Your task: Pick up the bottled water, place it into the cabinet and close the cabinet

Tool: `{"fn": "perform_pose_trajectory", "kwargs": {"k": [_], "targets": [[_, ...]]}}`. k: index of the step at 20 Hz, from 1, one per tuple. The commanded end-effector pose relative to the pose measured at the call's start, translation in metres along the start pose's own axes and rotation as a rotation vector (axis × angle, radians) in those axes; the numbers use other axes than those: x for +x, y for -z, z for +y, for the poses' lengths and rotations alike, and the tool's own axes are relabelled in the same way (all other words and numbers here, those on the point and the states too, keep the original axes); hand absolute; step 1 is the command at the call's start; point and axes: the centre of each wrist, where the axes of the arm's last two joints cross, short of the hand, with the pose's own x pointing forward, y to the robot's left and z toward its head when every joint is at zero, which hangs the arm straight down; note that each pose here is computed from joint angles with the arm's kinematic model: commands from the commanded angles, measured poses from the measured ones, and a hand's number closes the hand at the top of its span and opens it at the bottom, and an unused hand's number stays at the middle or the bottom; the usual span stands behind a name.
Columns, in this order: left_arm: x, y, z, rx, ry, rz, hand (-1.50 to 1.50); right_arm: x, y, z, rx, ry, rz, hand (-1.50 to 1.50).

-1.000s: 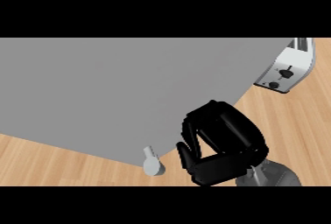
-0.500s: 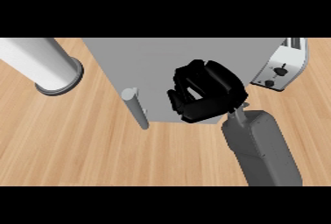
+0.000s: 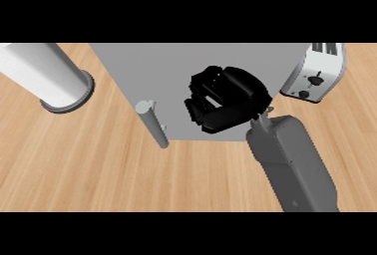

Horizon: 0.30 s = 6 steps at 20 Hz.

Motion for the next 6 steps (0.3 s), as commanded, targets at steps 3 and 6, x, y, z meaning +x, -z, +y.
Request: {"fn": "perform_pose_trajectory", "kwargs": {"k": [3, 6], "targets": [[0.002, 0.002, 0.01, -0.008, 0.0, 0.011, -1.5, 0.035, 0.05, 0.006, -0.003, 0.025, -0.014, 1.5], [0.0, 0.005, 0.006, -0.012, -0.012, 0.001, -1.5, 0.016, 0.045, 0.001, -0.004, 0.035, -0.011, 1.5]]}}
